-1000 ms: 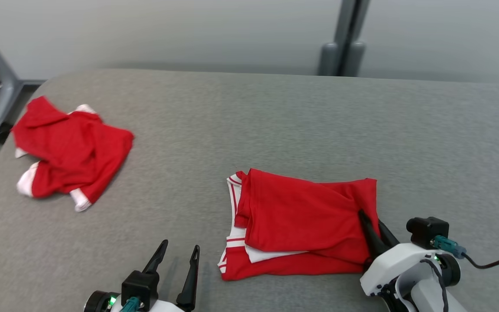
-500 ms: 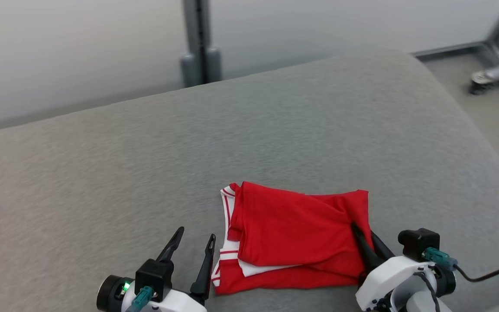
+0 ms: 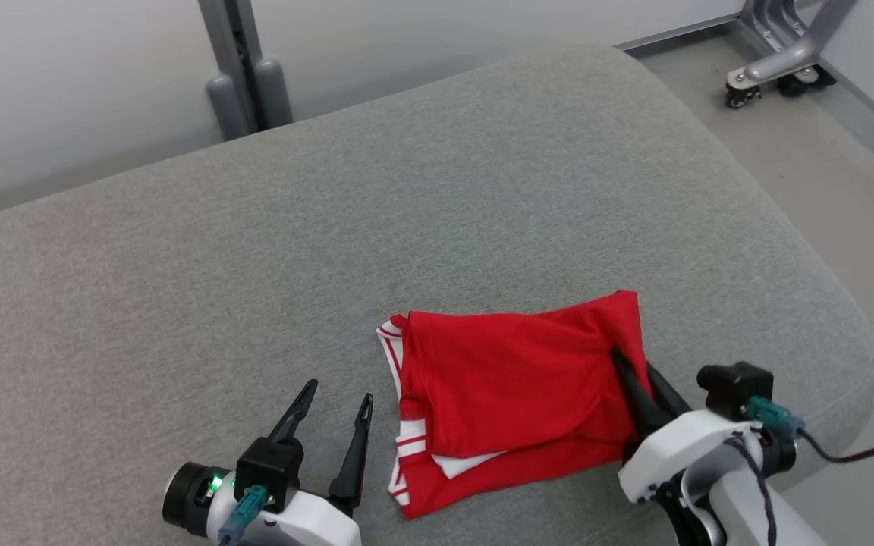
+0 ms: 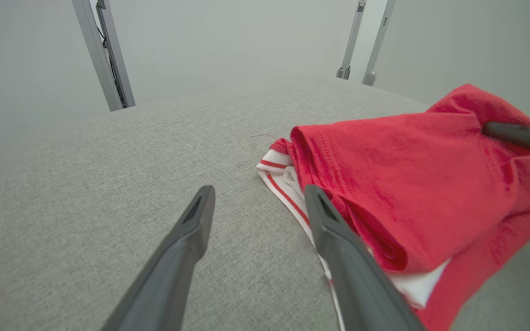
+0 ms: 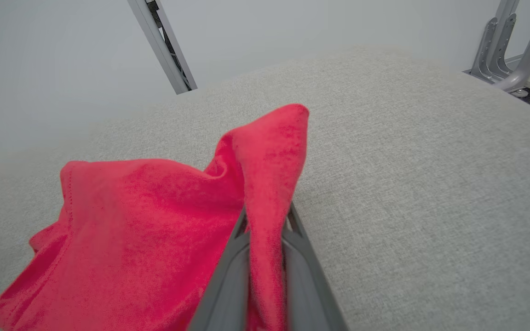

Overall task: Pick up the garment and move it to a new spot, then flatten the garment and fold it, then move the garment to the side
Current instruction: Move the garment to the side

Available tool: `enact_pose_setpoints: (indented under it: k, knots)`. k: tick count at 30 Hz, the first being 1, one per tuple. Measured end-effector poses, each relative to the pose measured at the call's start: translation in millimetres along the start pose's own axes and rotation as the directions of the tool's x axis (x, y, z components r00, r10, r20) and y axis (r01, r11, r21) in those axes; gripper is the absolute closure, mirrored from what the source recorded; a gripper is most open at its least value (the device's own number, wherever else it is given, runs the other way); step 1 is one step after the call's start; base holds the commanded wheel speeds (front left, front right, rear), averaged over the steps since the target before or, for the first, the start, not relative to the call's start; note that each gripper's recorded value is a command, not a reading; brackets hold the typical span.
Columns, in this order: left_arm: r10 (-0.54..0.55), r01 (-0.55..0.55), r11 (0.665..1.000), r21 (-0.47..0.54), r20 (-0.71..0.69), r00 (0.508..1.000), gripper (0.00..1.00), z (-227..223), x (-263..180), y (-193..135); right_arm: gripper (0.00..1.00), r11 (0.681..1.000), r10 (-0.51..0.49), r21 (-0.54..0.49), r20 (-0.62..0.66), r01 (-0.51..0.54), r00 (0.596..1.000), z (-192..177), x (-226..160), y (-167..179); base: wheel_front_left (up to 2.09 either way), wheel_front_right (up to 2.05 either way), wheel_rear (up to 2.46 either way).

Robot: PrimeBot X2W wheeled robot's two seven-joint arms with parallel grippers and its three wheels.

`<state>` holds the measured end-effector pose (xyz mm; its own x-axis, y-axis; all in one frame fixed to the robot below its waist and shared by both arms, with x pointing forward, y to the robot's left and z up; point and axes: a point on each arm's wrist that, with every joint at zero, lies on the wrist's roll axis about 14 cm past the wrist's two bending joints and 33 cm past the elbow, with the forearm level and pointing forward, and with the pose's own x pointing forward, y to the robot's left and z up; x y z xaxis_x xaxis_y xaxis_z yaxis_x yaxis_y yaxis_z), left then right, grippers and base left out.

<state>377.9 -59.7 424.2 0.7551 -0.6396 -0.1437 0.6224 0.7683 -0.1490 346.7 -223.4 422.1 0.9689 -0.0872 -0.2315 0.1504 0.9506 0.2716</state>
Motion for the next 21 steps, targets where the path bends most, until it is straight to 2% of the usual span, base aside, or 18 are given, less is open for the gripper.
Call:
enact_pose_setpoints:
  k: [9,17,21]
  knots:
    - [0.095,-0.095,0.995,0.011,0.008,0.995,0.00,-1,-6,41,1.00,0.993,-0.001,-0.116,0.047,0.006,0.999,40,64,-4,0.00,0.00,0.00]
    - [0.177,-0.177,0.984,0.017,0.004,0.984,0.00,-6,-14,77,1.00,0.955,-0.149,-0.249,0.064,0.160,0.987,70,105,-72,0.00,0.00,0.00]
    - [0.218,-0.218,0.976,0.014,-0.016,0.976,0.00,-14,-23,92,1.00,0.922,-0.257,-0.272,0.101,0.276,0.961,91,113,-118,0.00,0.00,0.00]
